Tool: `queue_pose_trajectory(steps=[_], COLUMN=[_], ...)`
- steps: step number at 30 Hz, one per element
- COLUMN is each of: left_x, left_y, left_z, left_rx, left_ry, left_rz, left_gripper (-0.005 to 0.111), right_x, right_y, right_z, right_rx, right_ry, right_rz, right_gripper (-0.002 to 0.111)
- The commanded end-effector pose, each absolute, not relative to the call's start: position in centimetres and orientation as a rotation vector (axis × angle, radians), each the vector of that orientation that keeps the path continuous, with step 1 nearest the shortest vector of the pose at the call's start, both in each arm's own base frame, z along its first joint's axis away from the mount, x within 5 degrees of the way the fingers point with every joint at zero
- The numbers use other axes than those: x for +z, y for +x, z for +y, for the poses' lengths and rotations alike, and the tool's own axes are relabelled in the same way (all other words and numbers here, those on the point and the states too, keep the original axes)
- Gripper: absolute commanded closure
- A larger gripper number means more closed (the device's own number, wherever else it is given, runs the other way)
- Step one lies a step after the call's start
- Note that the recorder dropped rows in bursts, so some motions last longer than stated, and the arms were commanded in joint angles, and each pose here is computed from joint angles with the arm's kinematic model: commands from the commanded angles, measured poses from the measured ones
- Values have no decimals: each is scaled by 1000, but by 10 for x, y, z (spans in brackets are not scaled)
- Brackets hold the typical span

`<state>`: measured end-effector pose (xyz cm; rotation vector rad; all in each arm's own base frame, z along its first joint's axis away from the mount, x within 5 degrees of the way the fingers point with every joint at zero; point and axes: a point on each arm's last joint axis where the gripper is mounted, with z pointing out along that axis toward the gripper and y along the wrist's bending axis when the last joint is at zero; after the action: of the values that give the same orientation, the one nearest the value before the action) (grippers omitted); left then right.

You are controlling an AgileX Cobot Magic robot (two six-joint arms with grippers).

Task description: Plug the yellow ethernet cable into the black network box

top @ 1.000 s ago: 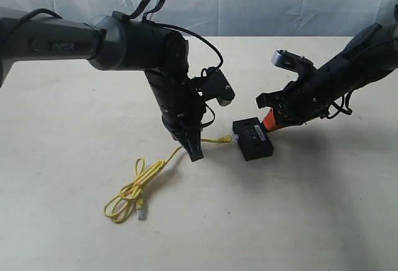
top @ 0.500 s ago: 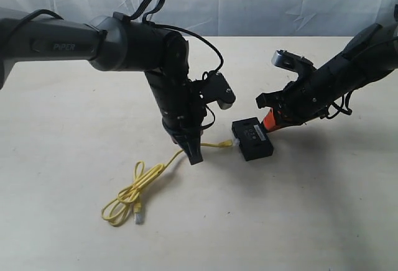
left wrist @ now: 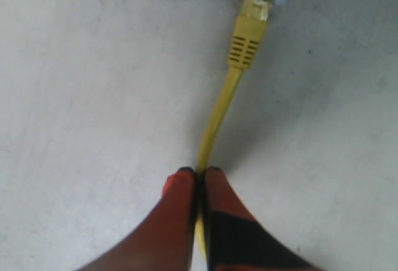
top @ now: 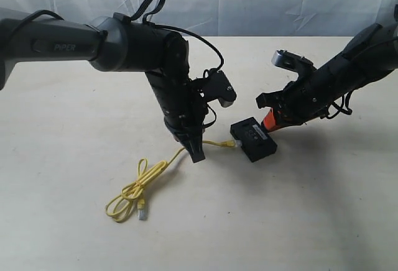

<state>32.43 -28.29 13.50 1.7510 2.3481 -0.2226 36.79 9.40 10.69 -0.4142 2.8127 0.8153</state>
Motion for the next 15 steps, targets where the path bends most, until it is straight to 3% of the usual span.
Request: queue_pose_trajectory(steps=[1, 15], left_x=[132, 131], left_y=[326, 324], left_z=[-282, -278], left_rx=[-183, -141], left_ry=[1721, 1750], left_rz=[2381, 2423], left_gripper=[107, 107], right_x=[108, 109], right_y=[369, 368], right_z=[92, 92], right_rx=[817, 830], right_ry=[-413, -415], right_rz=[2810, 2816], right_gripper=[109, 109])
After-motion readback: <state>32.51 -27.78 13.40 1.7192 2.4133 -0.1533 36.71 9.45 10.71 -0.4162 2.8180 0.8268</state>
